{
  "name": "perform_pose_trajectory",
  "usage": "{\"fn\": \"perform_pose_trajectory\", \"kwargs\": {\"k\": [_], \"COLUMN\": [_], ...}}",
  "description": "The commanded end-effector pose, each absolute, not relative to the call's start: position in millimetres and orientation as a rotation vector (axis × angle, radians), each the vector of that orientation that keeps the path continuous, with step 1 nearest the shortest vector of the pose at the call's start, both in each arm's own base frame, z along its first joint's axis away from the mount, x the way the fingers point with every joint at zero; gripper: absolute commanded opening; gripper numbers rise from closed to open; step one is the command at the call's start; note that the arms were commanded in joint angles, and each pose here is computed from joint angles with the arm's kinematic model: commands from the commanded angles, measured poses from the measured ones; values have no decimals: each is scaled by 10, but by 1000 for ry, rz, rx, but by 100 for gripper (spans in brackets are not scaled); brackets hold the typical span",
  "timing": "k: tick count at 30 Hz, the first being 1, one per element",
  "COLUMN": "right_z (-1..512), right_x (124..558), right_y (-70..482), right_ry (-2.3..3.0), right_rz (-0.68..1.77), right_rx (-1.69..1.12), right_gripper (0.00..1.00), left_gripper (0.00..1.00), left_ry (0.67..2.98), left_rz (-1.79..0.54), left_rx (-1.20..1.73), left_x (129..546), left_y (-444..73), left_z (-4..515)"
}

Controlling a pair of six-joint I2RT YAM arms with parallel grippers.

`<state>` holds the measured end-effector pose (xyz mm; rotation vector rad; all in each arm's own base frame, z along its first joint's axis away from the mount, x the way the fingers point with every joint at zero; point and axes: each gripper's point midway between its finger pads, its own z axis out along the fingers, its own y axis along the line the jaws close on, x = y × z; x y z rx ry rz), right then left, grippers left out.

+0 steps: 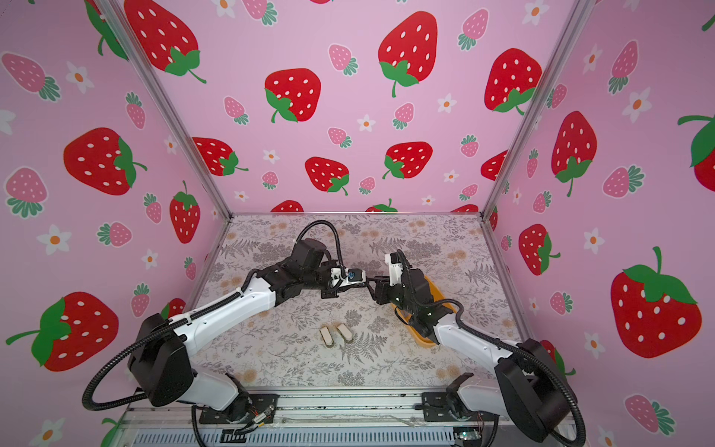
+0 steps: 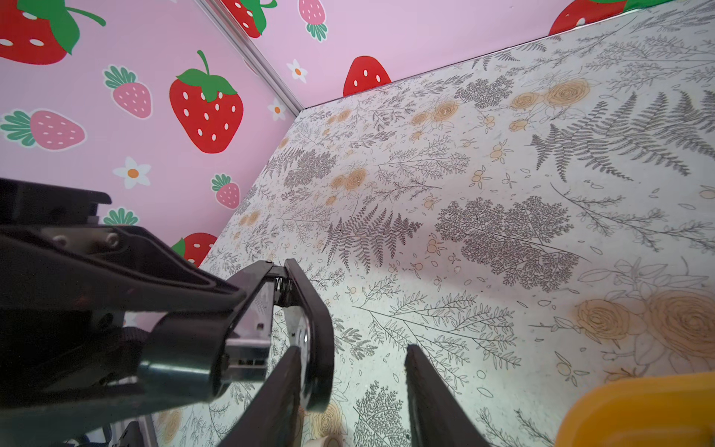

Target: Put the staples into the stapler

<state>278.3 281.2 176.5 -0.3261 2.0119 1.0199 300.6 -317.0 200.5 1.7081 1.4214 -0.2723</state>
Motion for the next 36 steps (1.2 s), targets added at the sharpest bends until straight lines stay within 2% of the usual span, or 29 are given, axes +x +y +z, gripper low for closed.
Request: {"fn": "perform_pose_trajectory", "kwargs": {"k": [1, 7, 13, 27, 36], "right_z": [1877, 1799, 1766, 1587, 1345], "right_x": [2781, 2770, 2753, 2786, 2892], "right_y": [2919, 2987, 3004, 2975, 2814], "right_ry": [1980, 2001, 2007, 2055, 2126], "right_rz": [1060, 1098, 1123, 1128, 1086], "right_rx": [-354, -365, -358, -298, -188], "right_gripper": [46, 45, 34, 0, 0], "left_gripper": [0, 0, 0, 0, 0], "left_ry": [1303, 1279, 1265, 1194, 1183], "left_rz": [-245, -272, -277, -331, -337], "left_rx": [1686, 1696, 1680, 1660, 1624], "left_x": [2998, 2944, 2934, 2855, 2884], "left_y": [-3239, -3264, -3265, -3229, -3172], "left_z": [2259, 2270, 2311, 2413, 2483]}}
